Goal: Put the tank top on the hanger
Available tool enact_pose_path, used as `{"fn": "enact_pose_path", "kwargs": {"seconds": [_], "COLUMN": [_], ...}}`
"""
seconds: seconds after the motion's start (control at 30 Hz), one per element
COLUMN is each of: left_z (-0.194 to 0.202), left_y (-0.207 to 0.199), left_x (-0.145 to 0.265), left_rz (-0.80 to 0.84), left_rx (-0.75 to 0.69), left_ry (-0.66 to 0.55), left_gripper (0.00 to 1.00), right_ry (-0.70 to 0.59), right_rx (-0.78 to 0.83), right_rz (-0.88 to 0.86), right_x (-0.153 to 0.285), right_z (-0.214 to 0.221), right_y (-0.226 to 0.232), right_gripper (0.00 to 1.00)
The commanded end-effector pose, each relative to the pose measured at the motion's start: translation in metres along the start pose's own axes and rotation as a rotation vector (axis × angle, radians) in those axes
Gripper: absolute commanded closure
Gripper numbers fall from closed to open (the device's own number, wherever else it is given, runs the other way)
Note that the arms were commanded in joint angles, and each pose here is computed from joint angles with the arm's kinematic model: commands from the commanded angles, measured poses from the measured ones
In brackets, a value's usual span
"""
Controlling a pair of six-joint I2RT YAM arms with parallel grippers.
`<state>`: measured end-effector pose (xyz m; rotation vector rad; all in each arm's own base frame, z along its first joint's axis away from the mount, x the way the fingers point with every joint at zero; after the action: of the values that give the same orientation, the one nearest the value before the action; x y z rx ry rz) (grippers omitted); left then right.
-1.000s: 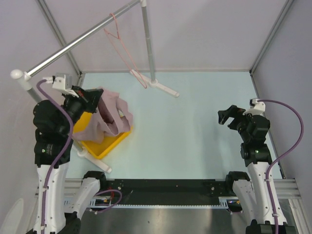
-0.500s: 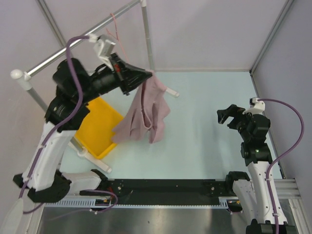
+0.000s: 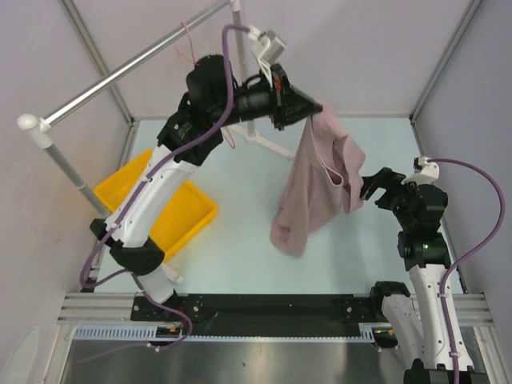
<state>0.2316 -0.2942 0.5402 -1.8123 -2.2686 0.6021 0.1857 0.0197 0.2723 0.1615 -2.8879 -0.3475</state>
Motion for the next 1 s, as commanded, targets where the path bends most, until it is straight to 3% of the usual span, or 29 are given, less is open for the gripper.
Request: {"fn": "enact_pose_path", "kwargs": {"seconds": [0.0, 0.2, 0.4, 0.57, 0.77, 0.97], "left_z": [0.033, 0.148, 0.232, 0.257, 0.262, 0.268], "left_y": [0.031, 0.086, 0.105, 0.123, 0.136, 0.149], "left_x": [0.025, 0.114, 0.136, 0.14, 0.139, 0.138], "left_rz": [-0.207, -0.492, -0.528, -0.626, -0.713, -0.783], "left_rx": [-0.036, 0.096, 0.254, 0.28, 0.264, 0.266], "left_ry": [0.021, 0.126, 0.248, 0.282, 0.246, 0.24], "left_gripper": [1.0, 1.0, 0.94, 0.93, 0.96, 0.95], "right_ry": [-0.036, 0.004, 0.175, 0.366, 0.367, 0.471], "right_rx": [0.004, -0.018, -0.02, 0.088, 0.296, 0.354], "right_rz": [0.015, -0.078, -0.281, -0.431, -0.517, -0.526], "right_x": [0.009, 0.004, -0.019, -0.04, -0.058, -0.09], "right_z": [-0.013, 0.001, 0.036, 0.071, 0.083, 0.101], "right_y": [0.003, 0.008, 0.022, 0.053, 0.092, 0.103], "right_gripper": [0.0, 0.0, 0.03, 0.09, 0.13, 0.19]}}
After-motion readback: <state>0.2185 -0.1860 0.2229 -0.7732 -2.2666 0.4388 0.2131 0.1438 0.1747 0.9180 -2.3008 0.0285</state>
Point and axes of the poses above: each gripper's point midway between its finger pads, its own x axis back along the fingers, its own y axis along the line the jaws close on, z = x × y, the point moved 10 cm from there along x, back along the fingers, and after that the axes turned 10 degrees about x, right-handed, at the moved point
